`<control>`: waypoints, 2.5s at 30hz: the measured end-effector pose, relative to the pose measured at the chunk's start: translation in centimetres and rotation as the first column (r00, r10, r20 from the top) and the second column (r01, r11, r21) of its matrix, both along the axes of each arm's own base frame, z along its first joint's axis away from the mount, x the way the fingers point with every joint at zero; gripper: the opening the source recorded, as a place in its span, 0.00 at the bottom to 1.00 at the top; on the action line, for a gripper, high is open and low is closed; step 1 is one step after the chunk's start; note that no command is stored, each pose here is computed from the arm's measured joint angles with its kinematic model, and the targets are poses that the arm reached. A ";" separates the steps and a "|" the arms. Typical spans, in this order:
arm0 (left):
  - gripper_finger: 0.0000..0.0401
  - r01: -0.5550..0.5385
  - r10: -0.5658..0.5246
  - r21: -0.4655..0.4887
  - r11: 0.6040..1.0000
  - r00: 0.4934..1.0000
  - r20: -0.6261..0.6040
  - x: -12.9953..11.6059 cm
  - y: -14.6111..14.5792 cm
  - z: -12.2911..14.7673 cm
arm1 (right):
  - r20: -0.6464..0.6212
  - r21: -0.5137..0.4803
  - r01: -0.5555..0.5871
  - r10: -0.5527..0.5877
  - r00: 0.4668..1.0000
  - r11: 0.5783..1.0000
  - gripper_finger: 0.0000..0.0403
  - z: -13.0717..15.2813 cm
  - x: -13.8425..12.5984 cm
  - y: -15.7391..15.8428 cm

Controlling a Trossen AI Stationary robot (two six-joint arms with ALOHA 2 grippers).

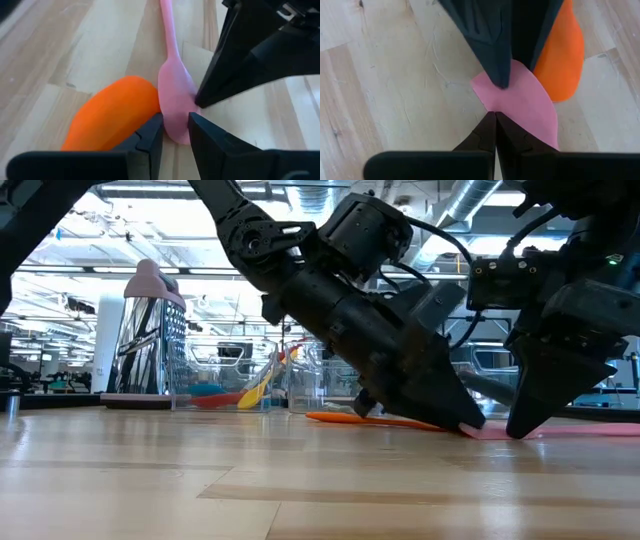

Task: Pick & Place Kitchen Items
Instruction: Put the pink spatula into the right transparent bin

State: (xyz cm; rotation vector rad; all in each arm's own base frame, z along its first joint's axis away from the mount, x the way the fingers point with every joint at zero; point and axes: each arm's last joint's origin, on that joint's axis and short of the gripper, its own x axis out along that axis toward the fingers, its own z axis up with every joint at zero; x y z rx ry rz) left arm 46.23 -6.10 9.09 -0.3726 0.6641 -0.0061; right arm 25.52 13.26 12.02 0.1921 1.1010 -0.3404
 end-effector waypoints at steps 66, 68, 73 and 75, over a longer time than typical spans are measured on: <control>0.00 0.095 -0.099 0.073 0.993 0.993 0.057 -0.2 -1.3 1.7 | -0.445 -0.020 -0.275 0.238 0.863 0.961 0.56 2.6 -1.6 -0.1; 0.00 0.095 -0.099 0.074 0.993 0.994 0.055 -0.2 -1.3 1.7 | -0.447 -0.020 -0.274 0.237 0.863 0.962 0.56 1.8 -2.1 -0.4; 0.00 0.092 -0.096 0.072 0.993 0.994 0.054 -0.2 -1.2 1.7 | -0.429 0.015 -0.261 0.242 0.871 0.965 0.49 1.1 -2.2 -0.8; 0.00 0.092 -0.096 0.072 0.993 0.994 0.054 -0.2 -1.2 1.8 | -0.424 0.017 -0.269 0.250 0.870 0.963 0.42 1.1 -2.2 -0.8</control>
